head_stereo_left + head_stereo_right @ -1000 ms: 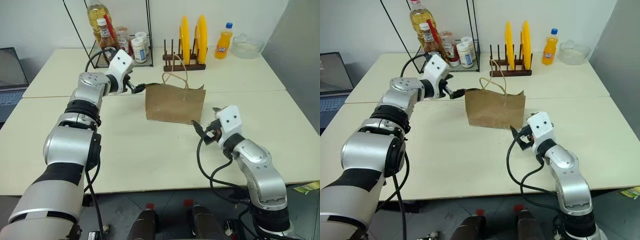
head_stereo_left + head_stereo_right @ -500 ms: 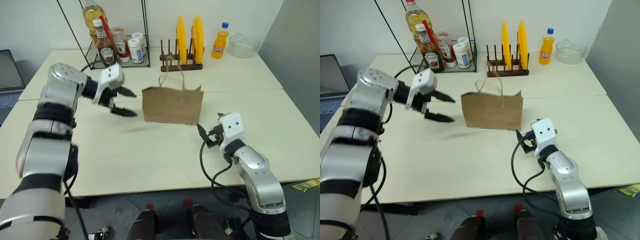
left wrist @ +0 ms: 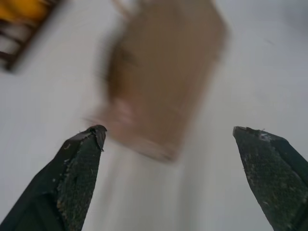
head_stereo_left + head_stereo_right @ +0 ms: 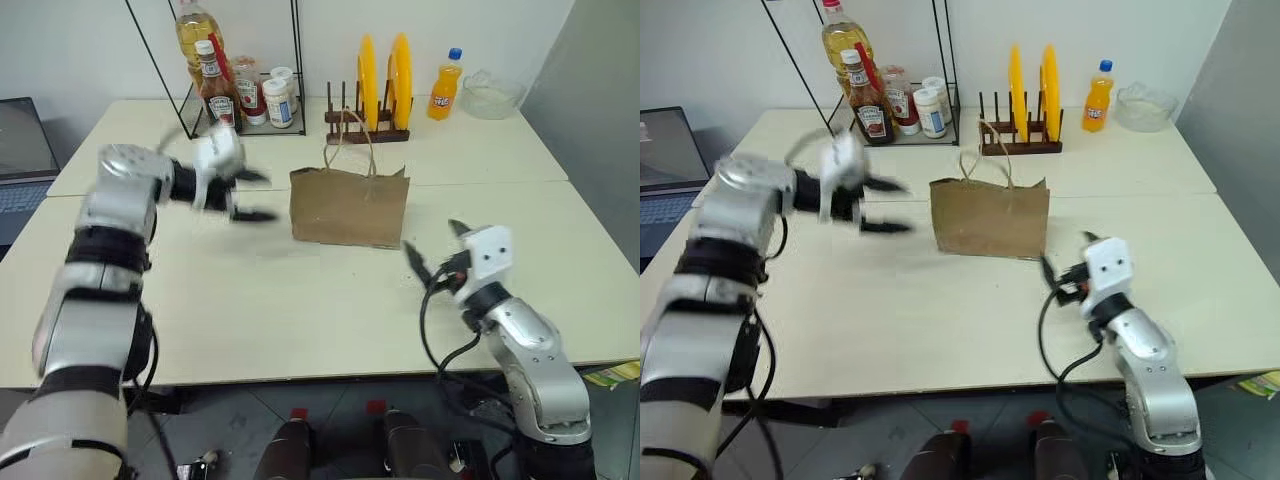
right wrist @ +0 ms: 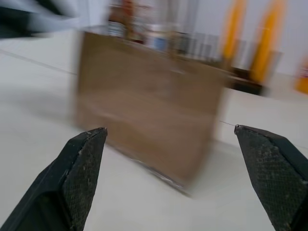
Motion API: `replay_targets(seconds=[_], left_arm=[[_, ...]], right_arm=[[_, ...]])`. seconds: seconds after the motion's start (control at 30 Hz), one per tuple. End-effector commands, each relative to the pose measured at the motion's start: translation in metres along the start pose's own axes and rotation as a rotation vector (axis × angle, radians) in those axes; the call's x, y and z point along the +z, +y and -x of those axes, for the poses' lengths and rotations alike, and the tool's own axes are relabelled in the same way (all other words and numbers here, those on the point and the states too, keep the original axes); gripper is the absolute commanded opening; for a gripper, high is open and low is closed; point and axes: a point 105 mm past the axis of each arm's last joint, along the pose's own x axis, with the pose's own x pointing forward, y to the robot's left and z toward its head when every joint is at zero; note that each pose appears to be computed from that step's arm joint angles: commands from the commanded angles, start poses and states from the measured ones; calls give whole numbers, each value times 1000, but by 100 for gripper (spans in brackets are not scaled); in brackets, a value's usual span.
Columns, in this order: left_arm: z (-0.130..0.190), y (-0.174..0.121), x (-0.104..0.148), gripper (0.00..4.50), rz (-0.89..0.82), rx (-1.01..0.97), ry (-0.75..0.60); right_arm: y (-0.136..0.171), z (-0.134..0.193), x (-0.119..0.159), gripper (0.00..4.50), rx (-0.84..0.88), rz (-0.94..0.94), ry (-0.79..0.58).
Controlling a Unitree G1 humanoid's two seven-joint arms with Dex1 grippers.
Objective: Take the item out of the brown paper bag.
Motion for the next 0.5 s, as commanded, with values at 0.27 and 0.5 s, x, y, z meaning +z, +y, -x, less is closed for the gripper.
replay_targets(seconds=[0.27,0.5], left_arm=[[-59,21,10,450,-91,380,8],[-75,17,16,450,-152,415,49]], right_arm=[[-6,6,-2,446,16,35,63],[-7,13,-1,446,-42,39,72]])
